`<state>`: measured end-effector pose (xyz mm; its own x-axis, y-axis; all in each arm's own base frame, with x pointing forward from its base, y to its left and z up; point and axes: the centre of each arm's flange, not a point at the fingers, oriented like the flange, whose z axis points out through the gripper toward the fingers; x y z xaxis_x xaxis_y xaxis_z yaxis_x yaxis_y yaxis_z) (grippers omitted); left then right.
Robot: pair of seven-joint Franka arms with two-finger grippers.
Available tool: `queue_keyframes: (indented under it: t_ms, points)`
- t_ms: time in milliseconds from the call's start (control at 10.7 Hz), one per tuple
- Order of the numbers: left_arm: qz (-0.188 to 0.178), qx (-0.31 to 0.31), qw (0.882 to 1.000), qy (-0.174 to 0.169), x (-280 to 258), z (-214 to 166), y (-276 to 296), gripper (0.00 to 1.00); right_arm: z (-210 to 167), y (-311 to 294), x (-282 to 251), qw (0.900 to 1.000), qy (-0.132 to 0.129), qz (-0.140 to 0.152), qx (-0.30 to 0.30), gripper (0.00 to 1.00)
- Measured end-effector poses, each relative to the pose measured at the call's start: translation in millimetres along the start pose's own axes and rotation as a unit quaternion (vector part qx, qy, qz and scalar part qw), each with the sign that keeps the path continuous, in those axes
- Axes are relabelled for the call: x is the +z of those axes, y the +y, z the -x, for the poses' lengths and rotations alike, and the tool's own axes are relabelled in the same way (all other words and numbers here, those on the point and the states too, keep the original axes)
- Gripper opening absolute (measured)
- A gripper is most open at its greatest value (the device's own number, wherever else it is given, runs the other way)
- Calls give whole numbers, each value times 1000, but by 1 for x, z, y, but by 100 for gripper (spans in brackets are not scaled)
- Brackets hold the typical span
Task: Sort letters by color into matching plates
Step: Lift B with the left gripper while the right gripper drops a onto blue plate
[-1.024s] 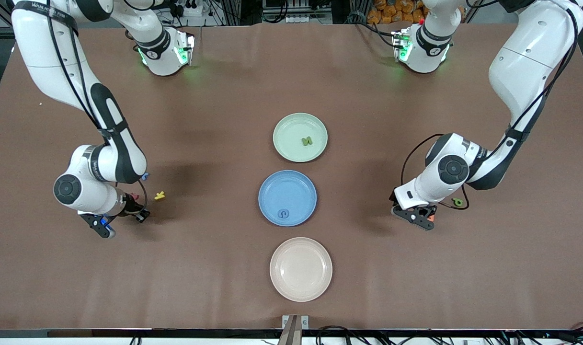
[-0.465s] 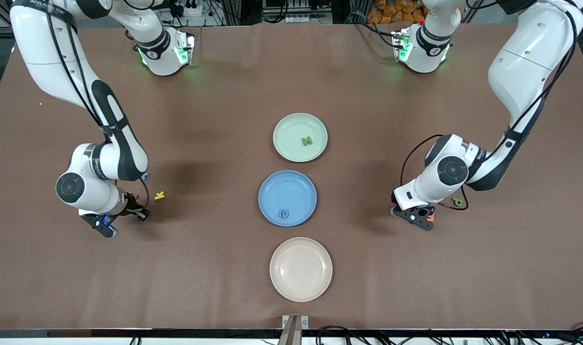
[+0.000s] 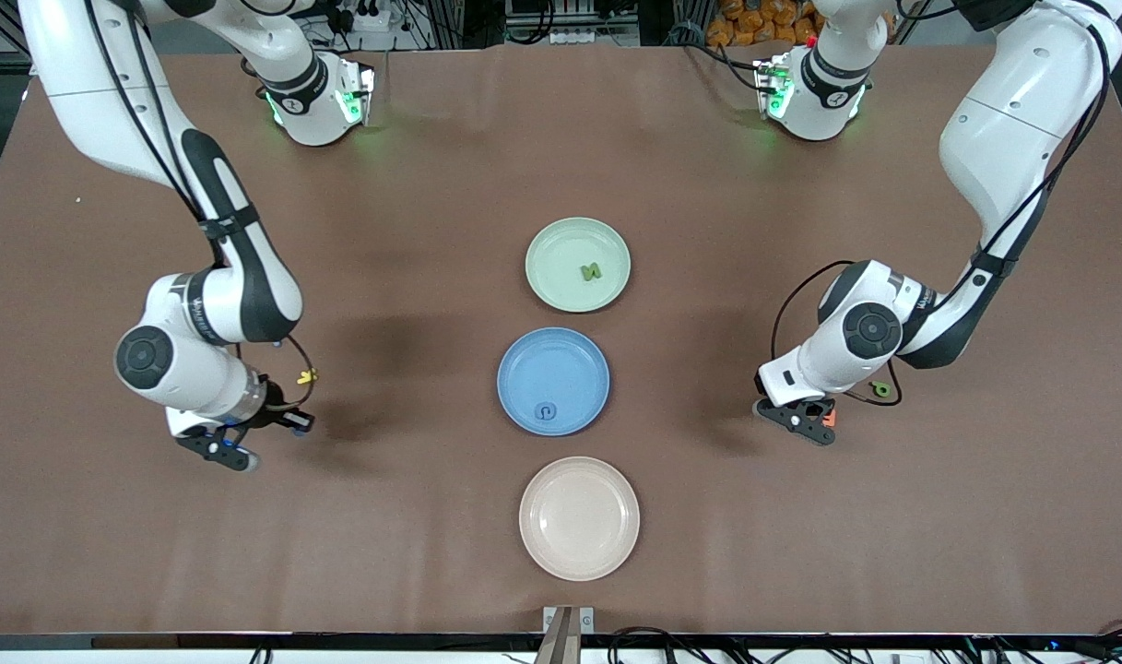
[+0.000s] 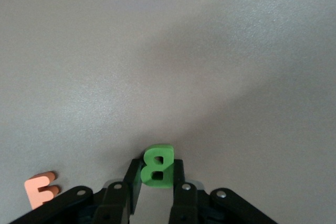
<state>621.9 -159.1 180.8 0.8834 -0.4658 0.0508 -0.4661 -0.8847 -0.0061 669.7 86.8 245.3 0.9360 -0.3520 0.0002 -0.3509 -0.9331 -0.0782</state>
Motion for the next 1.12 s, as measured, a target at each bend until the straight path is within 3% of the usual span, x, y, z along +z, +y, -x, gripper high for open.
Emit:
queue_keyframes:
  t_ms: [372, 838, 1117]
  points:
    - [-1, -2, 1000, 1, -1, -1, -3, 28, 52, -102, -11, 996, 0, -29, -85, 28]
    - [-12, -6, 1000, 10, -18, -6, -11, 28, 146, -227, -8, 980, 2, -44, -195, 28]
    - [-34, 8, 999, -19, -60, -9, 6, 28, 178, -265, 8, 973, -2, -48, -227, 28]
